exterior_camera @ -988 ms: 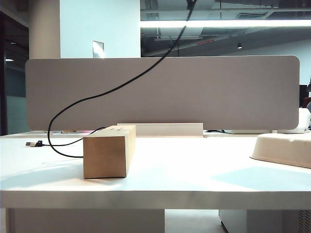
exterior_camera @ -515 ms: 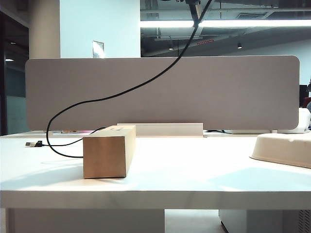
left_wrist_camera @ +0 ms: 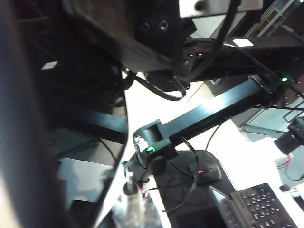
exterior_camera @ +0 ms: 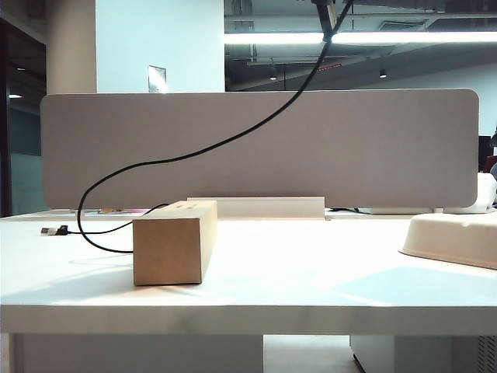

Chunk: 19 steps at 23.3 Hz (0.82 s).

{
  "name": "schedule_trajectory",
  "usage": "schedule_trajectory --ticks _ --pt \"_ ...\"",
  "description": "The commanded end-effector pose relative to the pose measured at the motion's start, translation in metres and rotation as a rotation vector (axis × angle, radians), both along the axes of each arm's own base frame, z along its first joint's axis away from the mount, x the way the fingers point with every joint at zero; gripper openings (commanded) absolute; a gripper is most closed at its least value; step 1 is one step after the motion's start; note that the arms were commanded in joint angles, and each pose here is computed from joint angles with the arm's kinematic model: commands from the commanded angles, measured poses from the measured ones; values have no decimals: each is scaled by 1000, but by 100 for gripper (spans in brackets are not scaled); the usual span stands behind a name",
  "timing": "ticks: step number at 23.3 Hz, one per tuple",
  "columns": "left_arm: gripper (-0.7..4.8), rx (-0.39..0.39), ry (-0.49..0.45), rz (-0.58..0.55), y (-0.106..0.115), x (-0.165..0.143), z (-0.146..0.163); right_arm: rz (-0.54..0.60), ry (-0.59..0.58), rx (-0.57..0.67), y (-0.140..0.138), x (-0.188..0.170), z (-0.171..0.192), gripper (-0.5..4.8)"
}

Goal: Pick up the charging cable and the phone, plug the charging cable into the charging port on the phone, and finally place them back on the table.

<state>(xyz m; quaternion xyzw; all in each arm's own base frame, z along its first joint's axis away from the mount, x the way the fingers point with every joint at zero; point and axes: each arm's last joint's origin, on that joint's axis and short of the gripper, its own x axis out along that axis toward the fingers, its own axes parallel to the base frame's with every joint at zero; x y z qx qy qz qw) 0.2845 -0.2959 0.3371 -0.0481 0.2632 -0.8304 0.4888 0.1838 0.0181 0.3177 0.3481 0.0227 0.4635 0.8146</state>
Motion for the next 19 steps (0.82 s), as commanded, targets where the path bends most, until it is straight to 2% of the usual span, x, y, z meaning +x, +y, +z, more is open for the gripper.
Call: schedule_trajectory --ticks 1,19 --pt "-6 -9 -28 19 -1 2 4 -1 -33 2 0 -2 6 -8" --pt "-6 14 -4 19 0 1 1 -10 -32 10 0 -2 6 -8"
